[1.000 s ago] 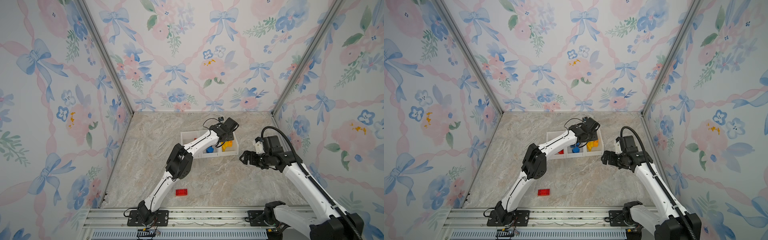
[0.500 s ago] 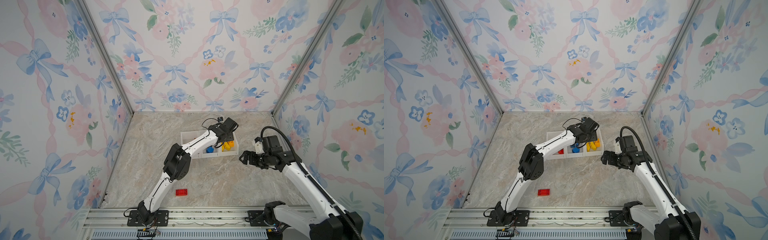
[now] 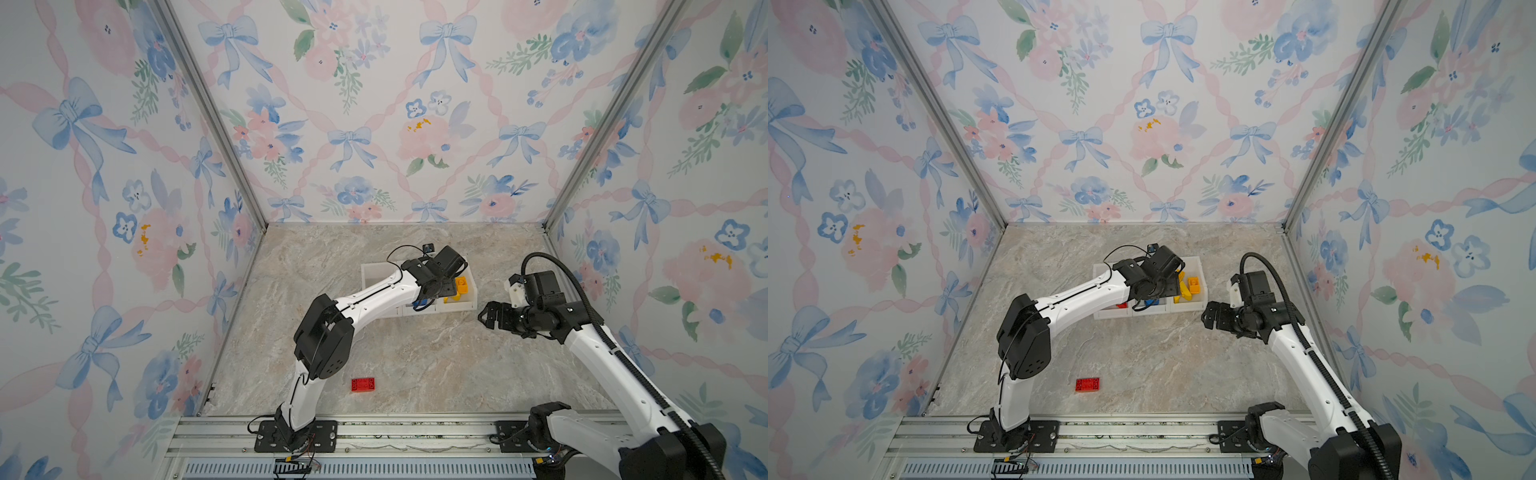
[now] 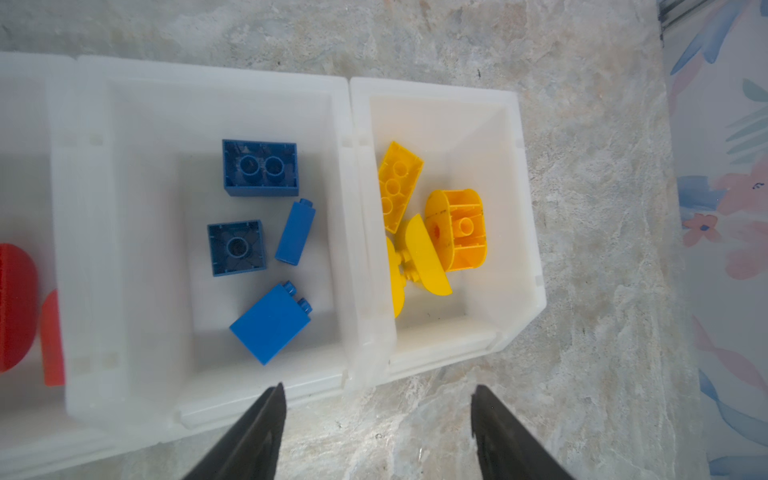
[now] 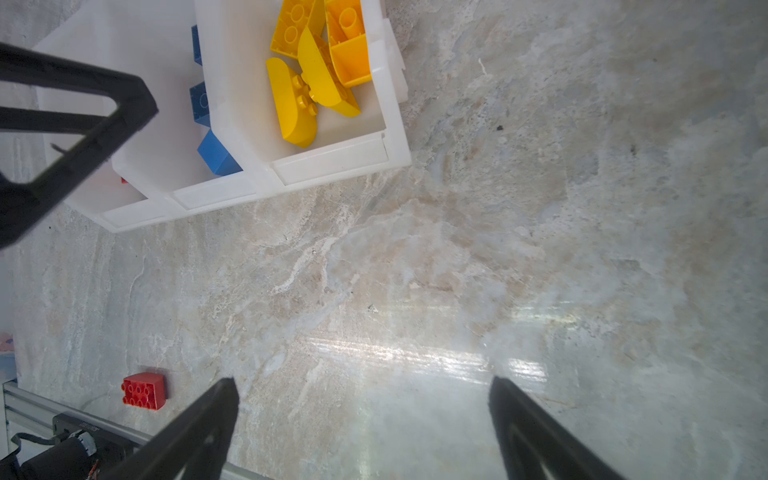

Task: Sort the legos into containers by color
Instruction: 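Move the left gripper back toward the loose red 2x4 brick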

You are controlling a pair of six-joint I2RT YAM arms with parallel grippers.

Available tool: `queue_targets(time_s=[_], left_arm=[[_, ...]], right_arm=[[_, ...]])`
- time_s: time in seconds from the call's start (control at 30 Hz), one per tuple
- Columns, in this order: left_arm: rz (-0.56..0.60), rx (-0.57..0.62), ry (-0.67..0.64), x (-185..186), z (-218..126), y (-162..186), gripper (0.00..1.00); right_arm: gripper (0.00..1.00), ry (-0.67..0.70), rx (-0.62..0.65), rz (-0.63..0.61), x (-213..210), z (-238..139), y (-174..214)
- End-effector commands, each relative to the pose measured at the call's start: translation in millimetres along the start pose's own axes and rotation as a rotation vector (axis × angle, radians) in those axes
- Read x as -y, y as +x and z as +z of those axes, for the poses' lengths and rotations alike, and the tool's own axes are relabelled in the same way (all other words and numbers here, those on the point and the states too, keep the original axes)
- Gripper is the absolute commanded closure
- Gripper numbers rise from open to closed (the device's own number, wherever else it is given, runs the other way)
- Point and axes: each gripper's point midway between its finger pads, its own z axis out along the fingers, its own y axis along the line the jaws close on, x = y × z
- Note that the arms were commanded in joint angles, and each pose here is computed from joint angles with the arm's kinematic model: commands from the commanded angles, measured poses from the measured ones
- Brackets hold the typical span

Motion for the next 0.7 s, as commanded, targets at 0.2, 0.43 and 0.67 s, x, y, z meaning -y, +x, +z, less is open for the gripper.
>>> queue_targets(time_s=[0.2, 0.43, 0.67], left_arm=[[-0.115, 0.038, -0.049, -50.3, -36.1, 17.5, 0.27], [-0.202, 0.025, -0.089, -91.6, -53.1, 43.1, 0.26], [-0.321, -0.013, -0.113, -128.2, -64.7, 74.5, 0.27]], right_arm=[[0.03, -0.019, -0.012, -0.008, -4.2, -6.1, 2.1], [0.03, -0.027, -0.023, -0.028, -9.1, -4.2, 2.2], [0.03, -0.034, -0.032, -0.047, -15.2, -1.0, 1.1]])
